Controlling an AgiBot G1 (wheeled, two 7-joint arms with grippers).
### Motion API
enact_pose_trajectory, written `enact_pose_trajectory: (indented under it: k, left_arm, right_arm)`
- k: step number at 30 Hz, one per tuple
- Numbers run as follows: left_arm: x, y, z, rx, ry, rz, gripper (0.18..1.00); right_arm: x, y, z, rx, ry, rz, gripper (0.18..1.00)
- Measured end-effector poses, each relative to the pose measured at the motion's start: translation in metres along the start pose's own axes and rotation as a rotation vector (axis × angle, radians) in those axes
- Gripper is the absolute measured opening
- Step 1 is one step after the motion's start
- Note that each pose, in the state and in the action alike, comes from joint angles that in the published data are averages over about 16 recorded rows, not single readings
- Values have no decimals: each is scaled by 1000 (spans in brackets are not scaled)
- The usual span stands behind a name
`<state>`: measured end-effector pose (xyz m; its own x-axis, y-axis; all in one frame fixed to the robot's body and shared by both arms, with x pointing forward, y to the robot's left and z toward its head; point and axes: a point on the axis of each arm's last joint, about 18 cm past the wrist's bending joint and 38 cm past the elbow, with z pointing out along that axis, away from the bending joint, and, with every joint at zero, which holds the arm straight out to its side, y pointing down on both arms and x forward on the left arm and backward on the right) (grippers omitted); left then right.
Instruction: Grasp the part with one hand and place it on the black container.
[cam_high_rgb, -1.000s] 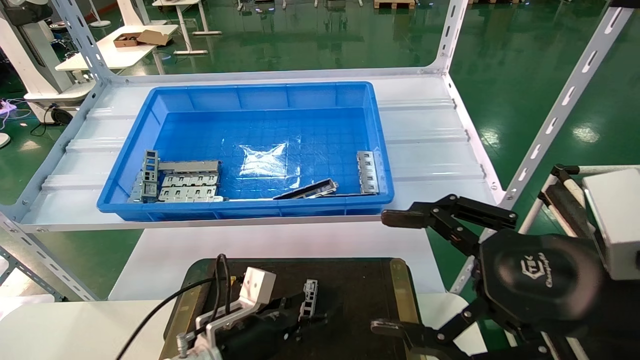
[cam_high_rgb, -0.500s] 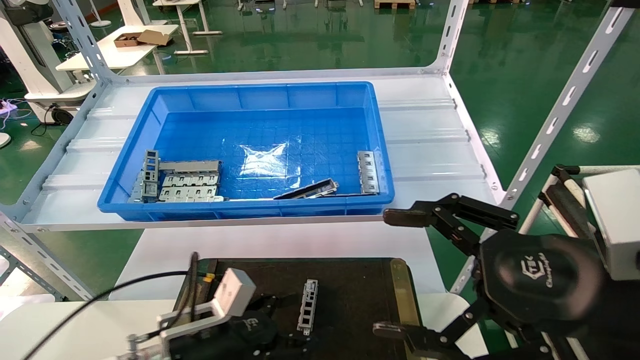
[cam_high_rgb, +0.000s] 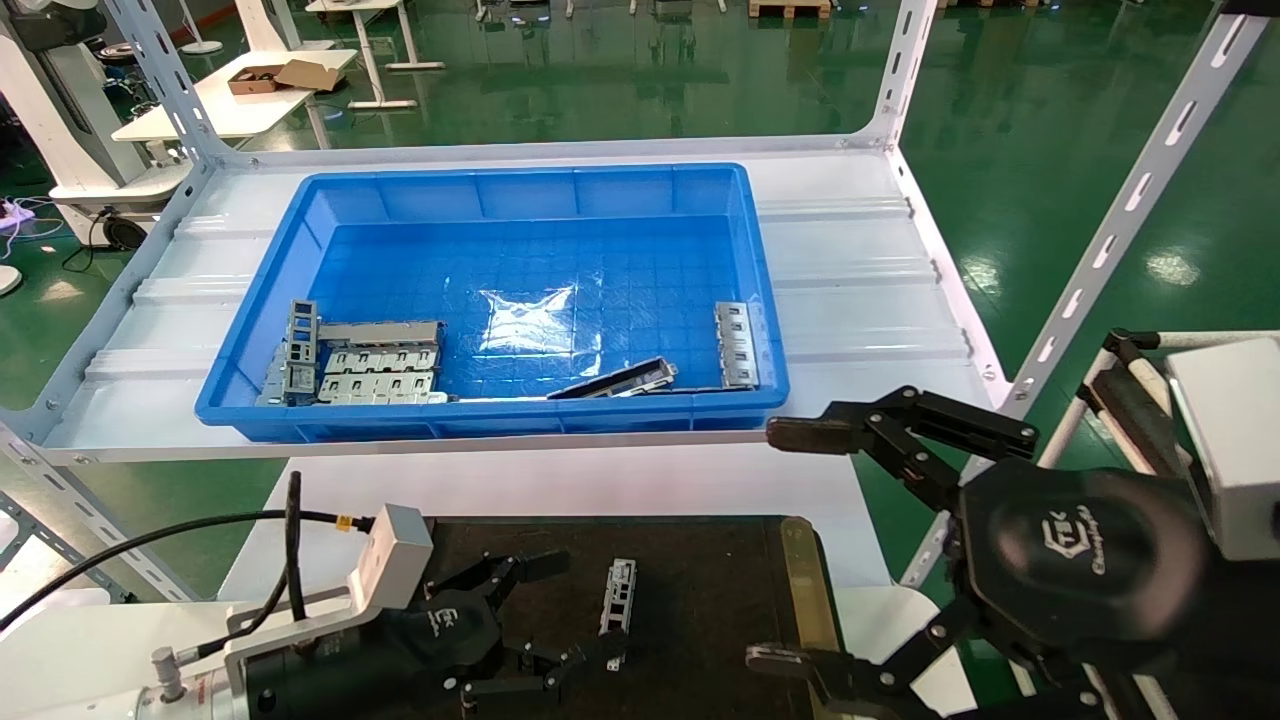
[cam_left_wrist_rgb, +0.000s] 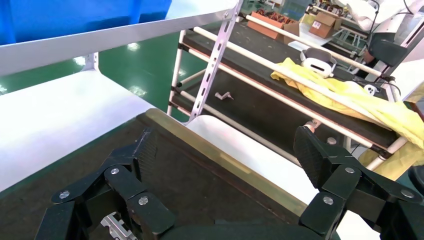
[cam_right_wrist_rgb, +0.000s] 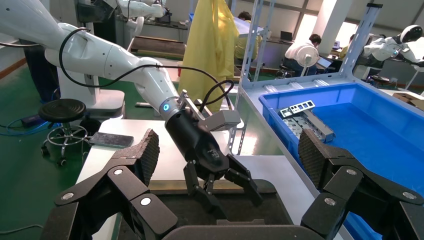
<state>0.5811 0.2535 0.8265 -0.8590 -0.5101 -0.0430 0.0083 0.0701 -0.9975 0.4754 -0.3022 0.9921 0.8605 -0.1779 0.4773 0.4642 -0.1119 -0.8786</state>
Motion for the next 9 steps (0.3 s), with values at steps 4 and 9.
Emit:
enact_pose_trajectory:
  k: [4,9]
  left_arm:
    - [0,-2,-2,5,4,2,1000]
    - [0,-3,-2,8,6,3,1000]
  right_arm:
    - [0,0,0,0,0,0,1001]
    - [0,0,0,0,0,0,1001]
